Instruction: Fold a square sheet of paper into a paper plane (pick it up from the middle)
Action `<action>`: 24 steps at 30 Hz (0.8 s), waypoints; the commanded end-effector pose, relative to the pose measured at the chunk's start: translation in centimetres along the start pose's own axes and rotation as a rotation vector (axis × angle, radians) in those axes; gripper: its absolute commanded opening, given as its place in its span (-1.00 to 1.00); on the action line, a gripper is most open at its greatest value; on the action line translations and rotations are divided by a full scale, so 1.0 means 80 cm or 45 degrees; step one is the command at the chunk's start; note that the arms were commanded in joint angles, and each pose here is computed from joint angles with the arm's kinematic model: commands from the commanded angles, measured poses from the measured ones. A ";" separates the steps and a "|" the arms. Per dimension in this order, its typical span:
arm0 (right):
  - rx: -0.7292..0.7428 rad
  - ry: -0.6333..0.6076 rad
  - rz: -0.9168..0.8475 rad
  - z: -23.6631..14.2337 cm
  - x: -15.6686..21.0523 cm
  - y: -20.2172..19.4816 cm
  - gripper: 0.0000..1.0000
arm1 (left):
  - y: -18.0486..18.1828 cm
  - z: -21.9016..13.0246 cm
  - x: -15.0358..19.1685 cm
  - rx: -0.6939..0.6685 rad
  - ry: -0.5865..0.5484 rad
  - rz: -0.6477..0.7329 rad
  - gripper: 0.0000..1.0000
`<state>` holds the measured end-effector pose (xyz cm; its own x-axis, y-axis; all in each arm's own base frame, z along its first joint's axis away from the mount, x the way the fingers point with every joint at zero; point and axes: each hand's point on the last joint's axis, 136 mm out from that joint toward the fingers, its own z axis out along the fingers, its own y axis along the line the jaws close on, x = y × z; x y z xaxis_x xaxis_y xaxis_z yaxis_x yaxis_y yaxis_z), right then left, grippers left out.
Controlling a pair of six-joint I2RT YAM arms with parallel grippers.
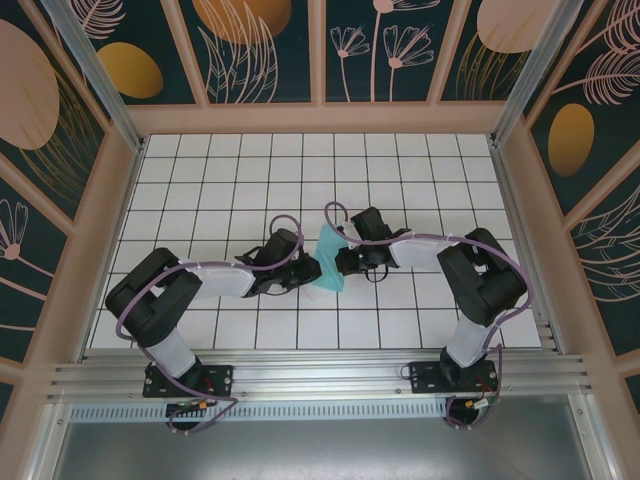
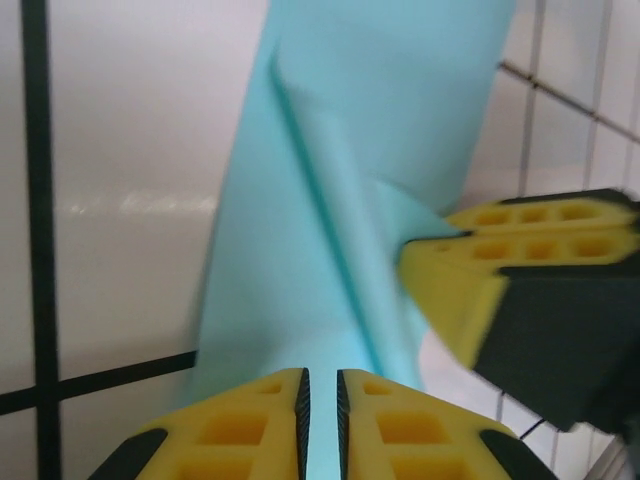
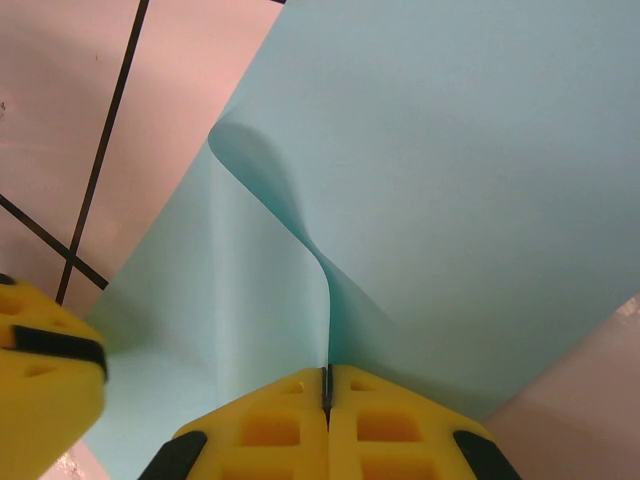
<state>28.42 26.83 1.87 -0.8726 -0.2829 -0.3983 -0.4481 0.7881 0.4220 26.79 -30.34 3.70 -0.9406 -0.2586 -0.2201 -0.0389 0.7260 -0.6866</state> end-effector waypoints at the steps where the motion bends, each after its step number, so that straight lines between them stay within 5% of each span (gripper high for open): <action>1: 0.069 0.037 0.021 0.005 0.013 -0.020 -0.99 | -0.037 -0.012 -0.029 0.072 -0.101 0.030 -0.63; 24: 0.054 0.041 0.029 0.008 0.023 -0.020 -0.99 | -0.054 0.034 -0.062 0.158 -0.137 -0.111 -0.67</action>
<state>28.48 26.88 1.78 -0.8681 -0.2790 -0.4105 -0.4526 0.7844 0.4241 31.30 -32.85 4.47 -0.9021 -0.3719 -0.2188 -0.0920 0.6612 -0.7445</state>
